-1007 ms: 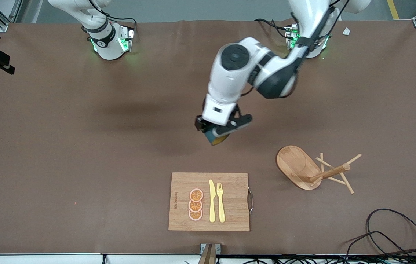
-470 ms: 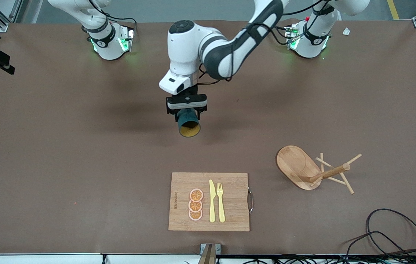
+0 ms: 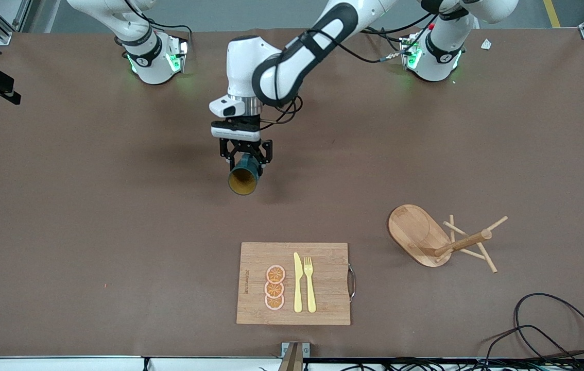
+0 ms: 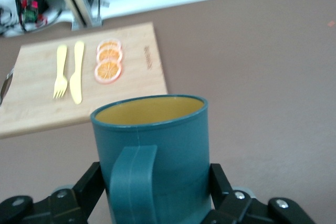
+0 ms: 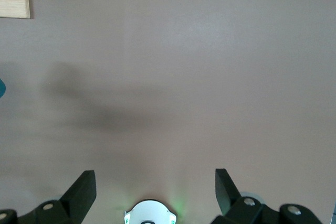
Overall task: Transfer cup from left to right arm and place
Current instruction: 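Carry the mug to mid-table and lower it with the left gripper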
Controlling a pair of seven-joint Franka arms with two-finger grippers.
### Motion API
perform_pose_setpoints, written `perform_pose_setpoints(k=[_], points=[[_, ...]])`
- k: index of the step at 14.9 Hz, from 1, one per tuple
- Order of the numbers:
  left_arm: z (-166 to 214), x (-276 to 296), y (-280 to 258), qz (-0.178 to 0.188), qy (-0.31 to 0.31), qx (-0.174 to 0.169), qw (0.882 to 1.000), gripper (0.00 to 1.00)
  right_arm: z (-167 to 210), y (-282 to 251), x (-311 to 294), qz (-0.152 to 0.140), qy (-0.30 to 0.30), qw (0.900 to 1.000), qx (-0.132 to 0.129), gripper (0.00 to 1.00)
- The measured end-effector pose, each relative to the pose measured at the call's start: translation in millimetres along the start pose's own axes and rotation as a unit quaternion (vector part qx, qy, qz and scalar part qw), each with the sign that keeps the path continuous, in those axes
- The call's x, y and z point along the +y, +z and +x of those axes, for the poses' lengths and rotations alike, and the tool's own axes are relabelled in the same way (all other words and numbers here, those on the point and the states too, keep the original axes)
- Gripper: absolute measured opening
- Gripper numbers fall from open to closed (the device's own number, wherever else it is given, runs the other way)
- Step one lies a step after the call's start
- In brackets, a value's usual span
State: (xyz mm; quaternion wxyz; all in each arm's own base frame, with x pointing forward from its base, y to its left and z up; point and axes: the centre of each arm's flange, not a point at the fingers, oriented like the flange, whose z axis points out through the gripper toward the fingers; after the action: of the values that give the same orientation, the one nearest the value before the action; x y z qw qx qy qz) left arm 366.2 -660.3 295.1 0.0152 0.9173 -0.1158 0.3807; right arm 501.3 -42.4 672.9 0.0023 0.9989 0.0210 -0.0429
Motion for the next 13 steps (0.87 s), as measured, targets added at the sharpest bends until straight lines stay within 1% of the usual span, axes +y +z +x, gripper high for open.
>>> perform_pose_setpoints(k=[2,4,6,8,10,13], points=[[-16.1,11.9,-2.6,-0.009,0.008,0.066,0.998,0.86,-0.4,0.3,0.2,0.000,0.000,1.000,-0.002,1.00],[-45.7,17.6,13.9,-0.023,0.018,0.129,0.991,0.86,-0.5,0.2,0.3,0.000,0.000,1.000,-0.002,1.00],[-84.7,16.9,45.1,-0.045,0.029,0.174,0.983,0.86,-0.5,0.4,1.1,0.000,0.001,1.000,-0.002,1.00],[-119.4,14.8,71.5,-0.063,0.040,0.199,0.977,0.86,0.7,2.4,2.1,0.001,0.002,1.000,-0.004,1.00],[-142.8,14.5,86.9,-0.062,0.054,0.224,0.971,0.86,2.0,4.1,2.7,0.001,0.003,1.000,-0.006,1.00],[-172.4,26.4,87.7,-0.059,0.046,0.245,0.967,0.86,3.0,5.1,3.2,0.001,0.003,1.000,-0.007,1.00]])
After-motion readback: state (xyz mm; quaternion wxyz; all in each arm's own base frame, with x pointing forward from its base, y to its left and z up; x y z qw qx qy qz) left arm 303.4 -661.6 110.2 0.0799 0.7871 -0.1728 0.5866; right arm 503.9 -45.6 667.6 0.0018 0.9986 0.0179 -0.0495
